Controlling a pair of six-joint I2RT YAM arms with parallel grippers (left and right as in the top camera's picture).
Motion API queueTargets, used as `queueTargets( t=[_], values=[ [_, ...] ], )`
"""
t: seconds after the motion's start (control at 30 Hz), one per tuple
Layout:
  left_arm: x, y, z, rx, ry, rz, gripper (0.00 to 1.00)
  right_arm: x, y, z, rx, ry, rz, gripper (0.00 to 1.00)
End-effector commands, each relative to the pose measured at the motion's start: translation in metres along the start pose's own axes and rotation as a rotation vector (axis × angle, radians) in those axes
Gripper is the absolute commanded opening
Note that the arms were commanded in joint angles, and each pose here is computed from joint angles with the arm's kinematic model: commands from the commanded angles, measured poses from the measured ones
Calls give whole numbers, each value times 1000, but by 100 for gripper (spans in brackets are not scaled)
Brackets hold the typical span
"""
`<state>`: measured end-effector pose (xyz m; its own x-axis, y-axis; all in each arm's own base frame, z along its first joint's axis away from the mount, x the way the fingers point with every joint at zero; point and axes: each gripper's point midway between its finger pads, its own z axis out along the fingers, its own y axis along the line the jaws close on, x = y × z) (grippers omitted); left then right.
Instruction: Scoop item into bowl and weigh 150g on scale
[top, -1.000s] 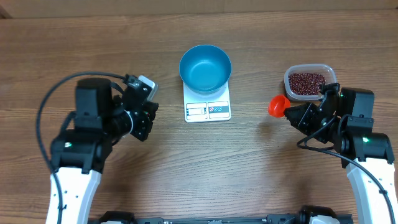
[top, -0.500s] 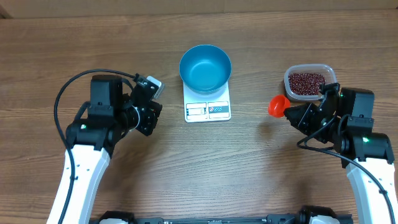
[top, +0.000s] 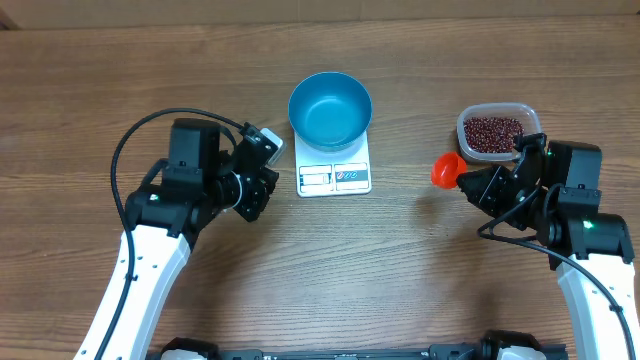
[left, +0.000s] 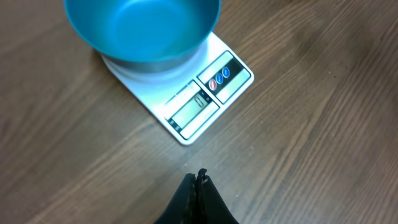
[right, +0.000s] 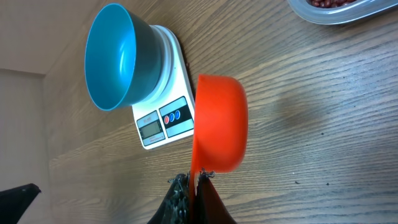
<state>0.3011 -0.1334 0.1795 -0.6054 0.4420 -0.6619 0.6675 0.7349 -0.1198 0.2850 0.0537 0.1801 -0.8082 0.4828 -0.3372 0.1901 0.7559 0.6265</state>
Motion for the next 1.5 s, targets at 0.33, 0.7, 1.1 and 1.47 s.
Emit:
queueTargets(
  t=[0.33,0.7,1.1,1.47],
  values=[
    [-20,-28,-28,-170,-71,-12,4,-7,6,-6,-9,-29,-24,4],
    [-16,-26,-19,-157,-46,-77,32,-7,6,-6,-9,-30,-24,4],
    [-9,-24,-9,-152,-3,-87,100,-7,6,-6,-9,-30,-24,4],
    [0,-21,6,-144,54,-101,100,-7,6,-6,-10,-32,-25,4]
  ],
)
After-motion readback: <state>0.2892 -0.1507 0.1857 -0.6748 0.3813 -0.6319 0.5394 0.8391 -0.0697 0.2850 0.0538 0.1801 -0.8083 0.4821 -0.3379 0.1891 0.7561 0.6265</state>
